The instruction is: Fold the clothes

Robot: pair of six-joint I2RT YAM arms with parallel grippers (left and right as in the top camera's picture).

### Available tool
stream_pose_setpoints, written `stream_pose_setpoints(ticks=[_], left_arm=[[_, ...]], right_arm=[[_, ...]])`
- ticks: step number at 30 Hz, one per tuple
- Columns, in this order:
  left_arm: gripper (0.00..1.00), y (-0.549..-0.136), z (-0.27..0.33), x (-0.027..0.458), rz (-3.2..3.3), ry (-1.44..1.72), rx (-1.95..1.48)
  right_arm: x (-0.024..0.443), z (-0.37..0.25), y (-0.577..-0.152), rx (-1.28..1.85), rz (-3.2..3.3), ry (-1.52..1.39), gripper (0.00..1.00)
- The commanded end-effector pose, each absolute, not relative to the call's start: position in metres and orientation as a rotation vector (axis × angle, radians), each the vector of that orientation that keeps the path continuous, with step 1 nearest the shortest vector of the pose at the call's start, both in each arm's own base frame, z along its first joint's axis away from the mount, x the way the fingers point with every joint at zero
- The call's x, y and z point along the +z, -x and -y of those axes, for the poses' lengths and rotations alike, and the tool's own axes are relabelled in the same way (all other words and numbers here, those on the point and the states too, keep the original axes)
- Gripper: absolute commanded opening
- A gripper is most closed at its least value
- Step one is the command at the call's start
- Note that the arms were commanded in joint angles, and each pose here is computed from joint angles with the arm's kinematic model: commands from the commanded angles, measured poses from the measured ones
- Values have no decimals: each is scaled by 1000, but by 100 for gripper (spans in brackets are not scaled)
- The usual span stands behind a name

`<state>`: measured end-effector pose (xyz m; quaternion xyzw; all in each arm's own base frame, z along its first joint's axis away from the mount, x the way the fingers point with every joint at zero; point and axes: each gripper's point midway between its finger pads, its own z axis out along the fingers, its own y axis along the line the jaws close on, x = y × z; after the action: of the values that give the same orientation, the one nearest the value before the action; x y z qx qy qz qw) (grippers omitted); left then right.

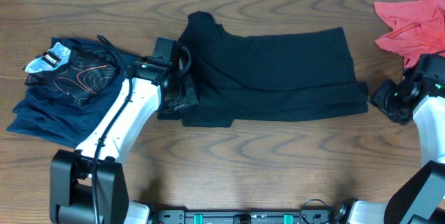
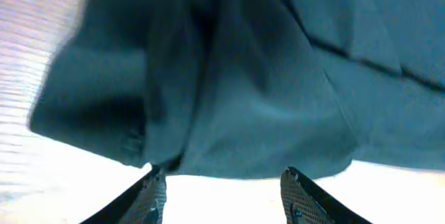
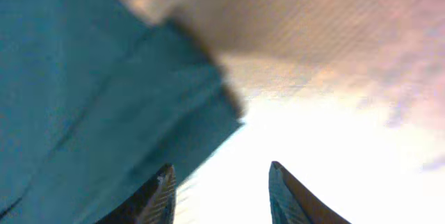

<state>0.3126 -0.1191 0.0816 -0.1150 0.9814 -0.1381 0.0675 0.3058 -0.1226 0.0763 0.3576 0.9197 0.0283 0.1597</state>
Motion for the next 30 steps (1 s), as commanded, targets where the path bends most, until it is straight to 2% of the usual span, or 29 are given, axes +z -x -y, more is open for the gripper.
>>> stream_pose_setpoints(ticks=[1, 5, 11, 19, 30], left_arm=[[55, -303, 123, 72, -2989, 206, -355], [55, -309, 90, 63, -2948, 292, -68], [55, -311, 77, 58, -2945, 326, 13], [55, -321, 42, 58, -2860, 601, 95], [59, -330, 34, 27, -2807, 649, 63]], right_arm=[[63, 138, -292, -84, -2618, -1093, 46], [53, 119, -312, 100, -2595, -943, 57], [32, 112, -308, 125, -2584, -900, 64], [18, 106, -313, 181, -2513, -853, 60], [12, 99, -317, 231, -2479, -820, 57]])
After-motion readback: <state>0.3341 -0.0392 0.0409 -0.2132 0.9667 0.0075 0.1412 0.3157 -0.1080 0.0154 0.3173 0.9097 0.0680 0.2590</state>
